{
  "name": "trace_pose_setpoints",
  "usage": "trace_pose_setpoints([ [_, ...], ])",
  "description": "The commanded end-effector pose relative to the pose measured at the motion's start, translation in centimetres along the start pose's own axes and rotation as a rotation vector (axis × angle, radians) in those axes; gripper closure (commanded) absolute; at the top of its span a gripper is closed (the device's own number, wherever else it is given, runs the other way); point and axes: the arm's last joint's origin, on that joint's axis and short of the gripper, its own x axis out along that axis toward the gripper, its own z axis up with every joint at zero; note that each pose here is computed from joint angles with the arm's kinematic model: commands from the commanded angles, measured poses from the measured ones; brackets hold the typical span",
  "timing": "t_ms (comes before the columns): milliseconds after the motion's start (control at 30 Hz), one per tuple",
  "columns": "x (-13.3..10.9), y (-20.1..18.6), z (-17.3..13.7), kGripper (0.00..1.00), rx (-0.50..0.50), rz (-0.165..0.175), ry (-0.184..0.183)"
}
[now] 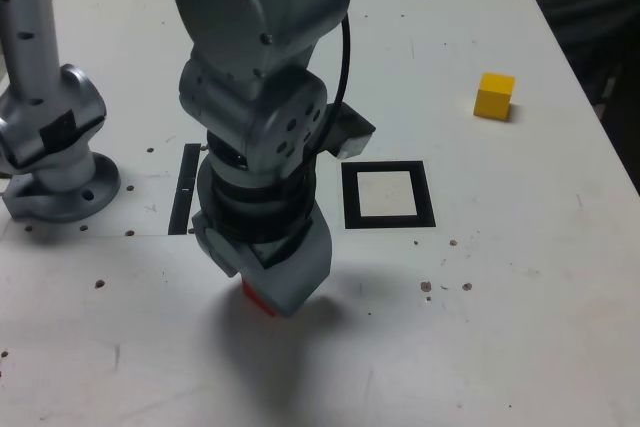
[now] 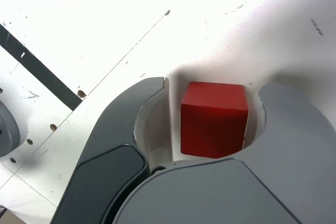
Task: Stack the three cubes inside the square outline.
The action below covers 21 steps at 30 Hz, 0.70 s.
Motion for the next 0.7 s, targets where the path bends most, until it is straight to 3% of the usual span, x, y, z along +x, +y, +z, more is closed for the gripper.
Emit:
trace_pose_setpoints([
  [0, 0.0, 0.0, 0.1, 0.63, -0.002, 0.002, 0.0],
  [367, -0.1, 0.1, 0.2, 0.63, -0.003, 0.007, -0.002],
  [667, -2.0, 1.4, 0.1, 0.63, -0.034, 0.006, 0.002],
])
